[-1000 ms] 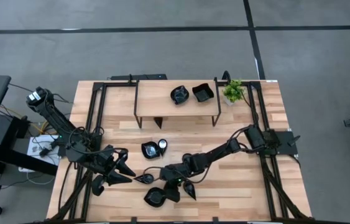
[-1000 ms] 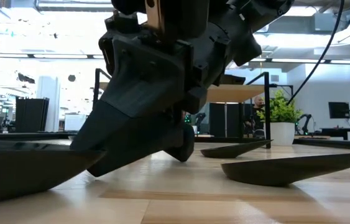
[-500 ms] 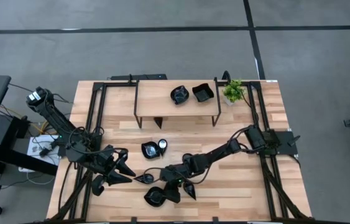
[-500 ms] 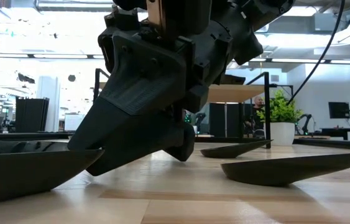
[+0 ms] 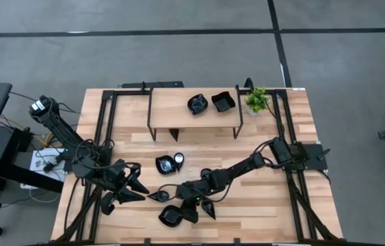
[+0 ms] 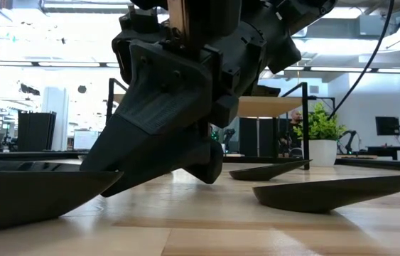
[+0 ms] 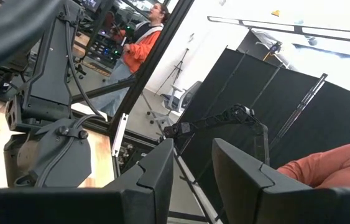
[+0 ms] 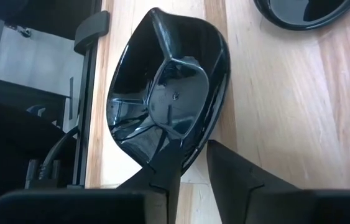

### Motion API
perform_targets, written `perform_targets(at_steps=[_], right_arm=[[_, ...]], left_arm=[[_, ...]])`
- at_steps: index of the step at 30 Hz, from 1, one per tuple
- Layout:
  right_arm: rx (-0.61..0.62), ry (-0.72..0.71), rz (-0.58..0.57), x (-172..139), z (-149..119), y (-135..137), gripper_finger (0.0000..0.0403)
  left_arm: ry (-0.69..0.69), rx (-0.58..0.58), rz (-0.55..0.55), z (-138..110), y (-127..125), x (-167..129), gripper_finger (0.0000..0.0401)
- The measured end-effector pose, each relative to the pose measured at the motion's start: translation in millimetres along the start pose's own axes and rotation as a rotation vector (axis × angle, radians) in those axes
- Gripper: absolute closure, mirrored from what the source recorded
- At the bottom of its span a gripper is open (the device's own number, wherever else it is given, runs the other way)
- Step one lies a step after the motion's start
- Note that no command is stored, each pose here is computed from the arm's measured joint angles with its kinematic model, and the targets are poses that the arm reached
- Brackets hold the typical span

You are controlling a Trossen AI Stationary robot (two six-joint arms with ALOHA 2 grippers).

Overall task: Pick & Place Mini shaped plates
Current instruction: Stack the black leaf shaped plate on the black leaf shaped plate on the shelf

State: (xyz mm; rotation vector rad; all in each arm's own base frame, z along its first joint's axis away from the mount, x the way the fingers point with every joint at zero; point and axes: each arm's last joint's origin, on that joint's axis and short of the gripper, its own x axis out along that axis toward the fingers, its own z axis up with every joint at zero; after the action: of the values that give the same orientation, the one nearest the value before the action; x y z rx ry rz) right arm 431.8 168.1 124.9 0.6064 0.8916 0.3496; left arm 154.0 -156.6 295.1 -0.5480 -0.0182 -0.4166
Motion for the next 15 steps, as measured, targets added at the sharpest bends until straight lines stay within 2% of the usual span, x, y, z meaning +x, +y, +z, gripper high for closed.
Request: perform_targets(at_steps=[15], right_arm=[[0.012,0.014,0.020,0.0,-0.3,0.7,0.0344]], left_arm=[[0.000,0.000,0.000,0.0,-0.1,0.0,0.0288]])
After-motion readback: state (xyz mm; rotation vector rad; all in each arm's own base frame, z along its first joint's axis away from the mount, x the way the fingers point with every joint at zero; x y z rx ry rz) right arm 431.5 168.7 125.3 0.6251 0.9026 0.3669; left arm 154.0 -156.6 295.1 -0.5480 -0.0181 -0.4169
